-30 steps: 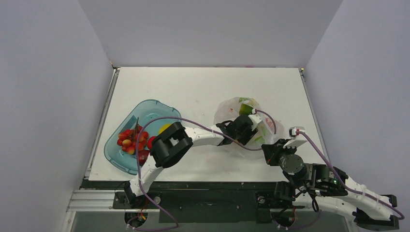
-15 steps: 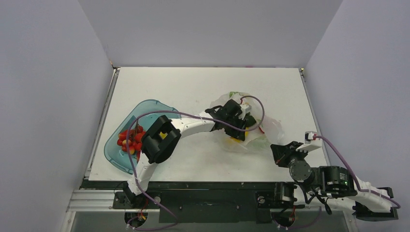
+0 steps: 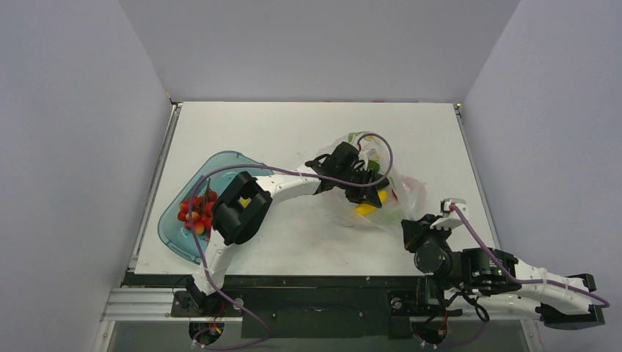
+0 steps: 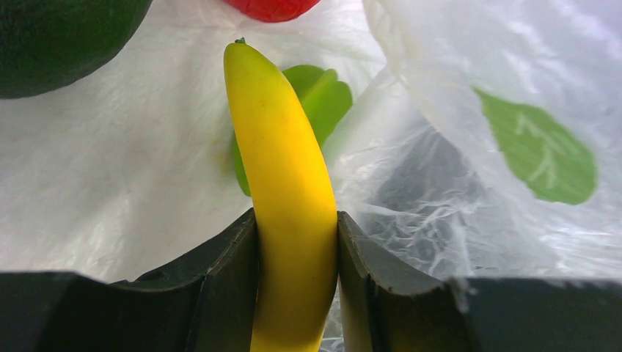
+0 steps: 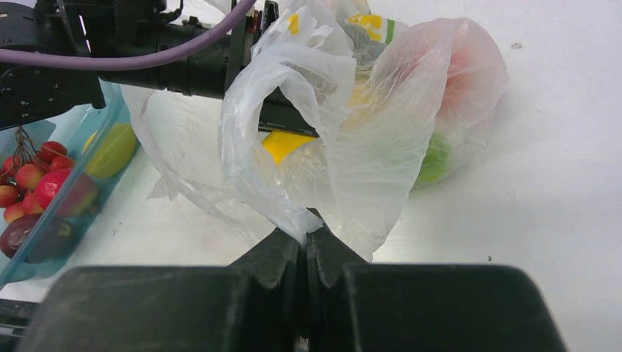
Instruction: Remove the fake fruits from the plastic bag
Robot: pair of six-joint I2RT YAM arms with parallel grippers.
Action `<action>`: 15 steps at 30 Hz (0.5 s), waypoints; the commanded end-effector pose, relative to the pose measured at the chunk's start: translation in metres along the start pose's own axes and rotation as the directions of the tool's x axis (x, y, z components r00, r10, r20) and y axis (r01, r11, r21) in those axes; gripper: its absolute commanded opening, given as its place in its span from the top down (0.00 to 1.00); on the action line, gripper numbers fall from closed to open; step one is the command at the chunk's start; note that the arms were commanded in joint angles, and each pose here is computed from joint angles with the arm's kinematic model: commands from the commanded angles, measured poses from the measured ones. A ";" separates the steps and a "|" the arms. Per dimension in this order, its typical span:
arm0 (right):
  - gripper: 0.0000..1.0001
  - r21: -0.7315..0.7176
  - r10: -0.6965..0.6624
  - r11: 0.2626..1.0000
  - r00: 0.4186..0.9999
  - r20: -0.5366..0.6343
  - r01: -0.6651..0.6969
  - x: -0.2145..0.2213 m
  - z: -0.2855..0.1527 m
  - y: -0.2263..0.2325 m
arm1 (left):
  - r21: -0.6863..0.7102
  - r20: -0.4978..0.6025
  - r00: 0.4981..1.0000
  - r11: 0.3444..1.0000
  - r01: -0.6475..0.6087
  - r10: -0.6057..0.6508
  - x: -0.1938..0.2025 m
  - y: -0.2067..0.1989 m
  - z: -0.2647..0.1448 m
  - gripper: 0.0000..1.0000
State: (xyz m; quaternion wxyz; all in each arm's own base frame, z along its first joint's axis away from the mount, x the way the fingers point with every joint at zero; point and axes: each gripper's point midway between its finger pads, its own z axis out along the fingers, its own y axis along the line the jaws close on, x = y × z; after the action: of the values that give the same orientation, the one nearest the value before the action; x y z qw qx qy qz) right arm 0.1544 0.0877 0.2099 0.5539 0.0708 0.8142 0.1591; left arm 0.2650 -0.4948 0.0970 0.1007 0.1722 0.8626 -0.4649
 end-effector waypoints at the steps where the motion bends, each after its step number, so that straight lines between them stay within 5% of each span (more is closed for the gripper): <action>1: 1.00 -0.016 0.013 1.000 1.000 0.006 -0.012 0.000 0.001 0.005 | 0.167 0.093 0.996 0.986 -0.026 0.011 -0.036 -0.066 -0.026 0.86; 7: 1.00 0.011 -0.003 1.000 1.000 0.018 0.003 0.002 0.004 0.002 | 0.212 0.072 0.996 0.977 0.028 -0.045 -0.037 -0.081 -0.039 0.87; 15: 1.00 0.083 -0.019 0.996 0.997 0.071 0.013 -0.008 0.005 -0.008 | 0.299 0.111 0.992 0.950 -0.084 0.053 -0.040 -0.127 -0.084 0.87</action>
State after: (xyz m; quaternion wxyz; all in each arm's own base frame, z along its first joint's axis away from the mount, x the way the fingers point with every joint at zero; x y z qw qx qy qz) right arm 0.1581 0.0863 0.2028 0.5611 0.0746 0.8140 0.1305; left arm 0.2596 -0.5024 0.1577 0.0814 0.1427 0.8335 -0.5275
